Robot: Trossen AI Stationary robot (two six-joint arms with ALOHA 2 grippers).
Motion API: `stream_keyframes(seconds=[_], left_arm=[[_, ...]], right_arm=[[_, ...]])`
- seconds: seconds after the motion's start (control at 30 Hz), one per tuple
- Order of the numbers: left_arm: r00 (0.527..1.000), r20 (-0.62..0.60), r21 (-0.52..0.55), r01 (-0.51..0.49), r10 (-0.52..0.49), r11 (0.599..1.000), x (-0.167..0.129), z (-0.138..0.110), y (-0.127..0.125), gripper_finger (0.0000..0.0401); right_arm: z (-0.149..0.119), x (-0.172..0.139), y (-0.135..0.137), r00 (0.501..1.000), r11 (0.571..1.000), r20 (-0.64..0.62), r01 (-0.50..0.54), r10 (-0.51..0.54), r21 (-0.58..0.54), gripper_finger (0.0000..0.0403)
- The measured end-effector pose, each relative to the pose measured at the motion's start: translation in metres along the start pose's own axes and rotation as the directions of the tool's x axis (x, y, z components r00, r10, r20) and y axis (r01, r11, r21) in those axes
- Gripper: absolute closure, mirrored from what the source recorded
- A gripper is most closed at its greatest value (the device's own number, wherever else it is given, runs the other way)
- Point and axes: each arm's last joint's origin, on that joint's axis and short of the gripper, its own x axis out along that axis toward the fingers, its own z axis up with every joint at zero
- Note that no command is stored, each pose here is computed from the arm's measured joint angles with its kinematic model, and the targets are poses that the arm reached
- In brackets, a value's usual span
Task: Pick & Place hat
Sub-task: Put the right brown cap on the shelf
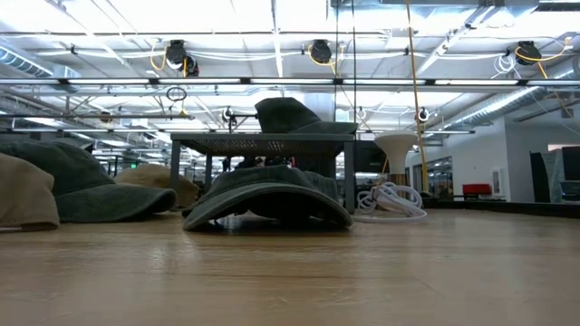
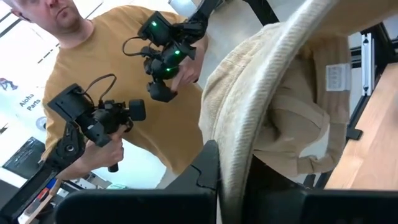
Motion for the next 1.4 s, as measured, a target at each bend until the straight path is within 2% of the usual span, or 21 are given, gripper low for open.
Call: stream_keyframes(seconds=[0.1,0.17,0.43,0.57,0.7,0.83,0.97,1.17,1.3,1.4], left_arm=[[0.999,-0.020,-0.031,0.029,-0.030,0.999,0.001,-0.001,-0.001,0.0198],[0.999,-0.022,-0.049,0.033,-0.034,0.998,0.001,-0.001,-0.001,0.0217],[1.000,-0.024,-0.202,0.013,-0.018,0.979,0.001,-0.002,0.000,0.0337],[0.999,-0.050,-0.248,0.002,-0.015,0.969,0.001,-0.005,0.001,0.0385],[0.999,-0.051,-0.251,0.003,-0.016,0.968,0.000,-0.005,0.000,0.0387],[0.999,-0.045,-0.231,0.004,-0.015,0.973,-0.002,-0.003,0.001,0.0392],[0.997,0.018,-0.175,-0.067,0.071,0.982,-0.013,0.004,0.000,0.0392],[0.978,0.130,-0.015,-0.162,0.163,0.987,-0.044,0.020,-0.026,0.0392],[0.938,0.228,0.081,-0.285,0.260,0.955,-0.061,0.025,-0.044,0.0392],[0.901,0.316,0.158,-0.360,0.299,0.919,-0.074,0.030,-0.061,0.0392]], right_arm=[[0.000,-0.001,-0.001,1.000,1.000,0.000,0.001,-0.001,-0.001,0.0398],[0.001,-0.001,-0.001,1.000,1.000,0.001,0.000,0.000,0.002,0.0398],[0.001,-0.002,-0.001,1.000,1.000,0.007,0.008,-0.008,0.017,0.0397],[0.001,-0.002,-0.002,0.999,0.999,0.015,0.031,-0.031,0.026,0.0397],[0.001,-0.003,-0.002,0.999,0.999,0.025,0.043,-0.043,0.025,0.0387],[0.004,-0.005,-0.002,0.990,0.991,0.083,0.105,-0.111,0.080,0.0354],[0.009,-0.017,0.003,0.971,0.983,0.164,0.164,-0.177,0.088,0.0309],[0.011,-0.041,0.030,0.900,0.951,0.311,0.306,-0.305,0.047,0.0262],[0.012,-0.054,0.046,0.785,0.887,0.450,0.461,-0.426,0.034,0.0252],[0.014,-0.063,0.058,0.691,0.839,0.551,0.542,-0.468,0.033,0.0251]])
